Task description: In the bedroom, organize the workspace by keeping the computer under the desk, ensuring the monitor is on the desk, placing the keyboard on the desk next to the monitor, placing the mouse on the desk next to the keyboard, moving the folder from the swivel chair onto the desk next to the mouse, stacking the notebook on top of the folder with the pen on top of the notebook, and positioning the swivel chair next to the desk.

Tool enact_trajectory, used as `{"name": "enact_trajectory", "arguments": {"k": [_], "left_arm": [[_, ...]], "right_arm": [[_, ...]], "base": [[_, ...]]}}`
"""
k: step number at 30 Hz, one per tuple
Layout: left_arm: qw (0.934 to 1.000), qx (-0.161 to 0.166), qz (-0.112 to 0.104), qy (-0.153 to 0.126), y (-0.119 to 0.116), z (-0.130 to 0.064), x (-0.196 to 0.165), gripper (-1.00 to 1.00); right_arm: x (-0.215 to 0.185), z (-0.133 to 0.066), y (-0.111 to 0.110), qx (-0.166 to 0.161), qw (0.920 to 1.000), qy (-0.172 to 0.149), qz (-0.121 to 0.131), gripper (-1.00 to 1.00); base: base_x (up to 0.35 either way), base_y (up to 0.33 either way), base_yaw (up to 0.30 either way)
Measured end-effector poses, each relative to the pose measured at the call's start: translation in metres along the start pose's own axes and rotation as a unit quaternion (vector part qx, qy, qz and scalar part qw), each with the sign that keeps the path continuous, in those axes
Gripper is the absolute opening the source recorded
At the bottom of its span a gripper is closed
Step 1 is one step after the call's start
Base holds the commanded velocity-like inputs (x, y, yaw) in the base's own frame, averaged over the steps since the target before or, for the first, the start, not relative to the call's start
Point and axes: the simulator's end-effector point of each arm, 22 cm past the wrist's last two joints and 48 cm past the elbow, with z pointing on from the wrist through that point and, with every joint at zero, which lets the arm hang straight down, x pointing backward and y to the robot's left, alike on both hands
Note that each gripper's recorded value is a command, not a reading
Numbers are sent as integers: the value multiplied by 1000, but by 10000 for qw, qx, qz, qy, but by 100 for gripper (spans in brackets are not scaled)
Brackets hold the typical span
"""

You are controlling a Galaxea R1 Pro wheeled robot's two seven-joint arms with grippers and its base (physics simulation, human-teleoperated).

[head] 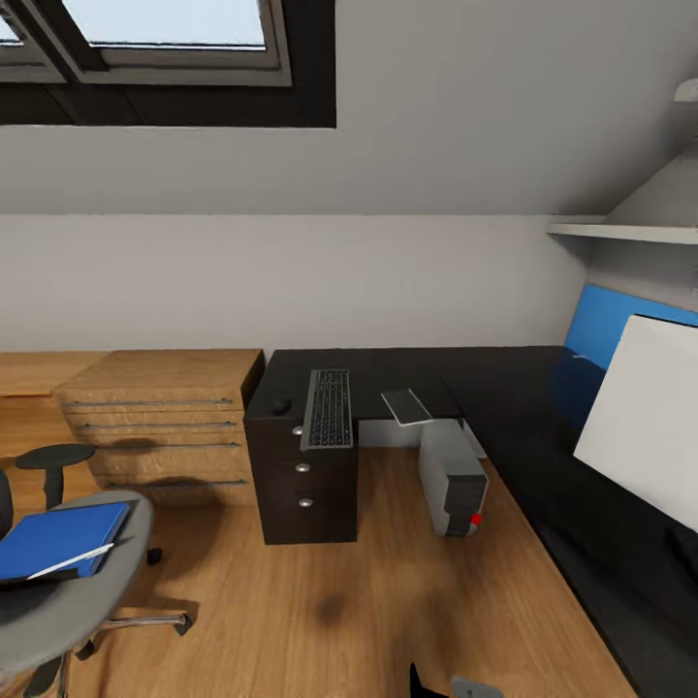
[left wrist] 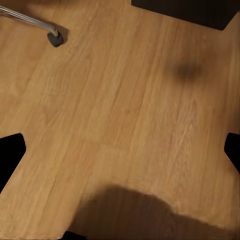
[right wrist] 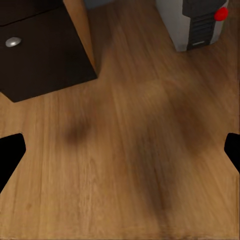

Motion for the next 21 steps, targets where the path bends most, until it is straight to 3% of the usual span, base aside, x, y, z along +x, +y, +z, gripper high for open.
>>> {"name": "enact_trajectory", "arguments": {"k": [21], "left_arm": [[10000,3,-10,6,-1,0,1,100]], "right_arm": [[2,0,2,-21,10000,33,2,100]], "base": [[-336,0,0]]}}
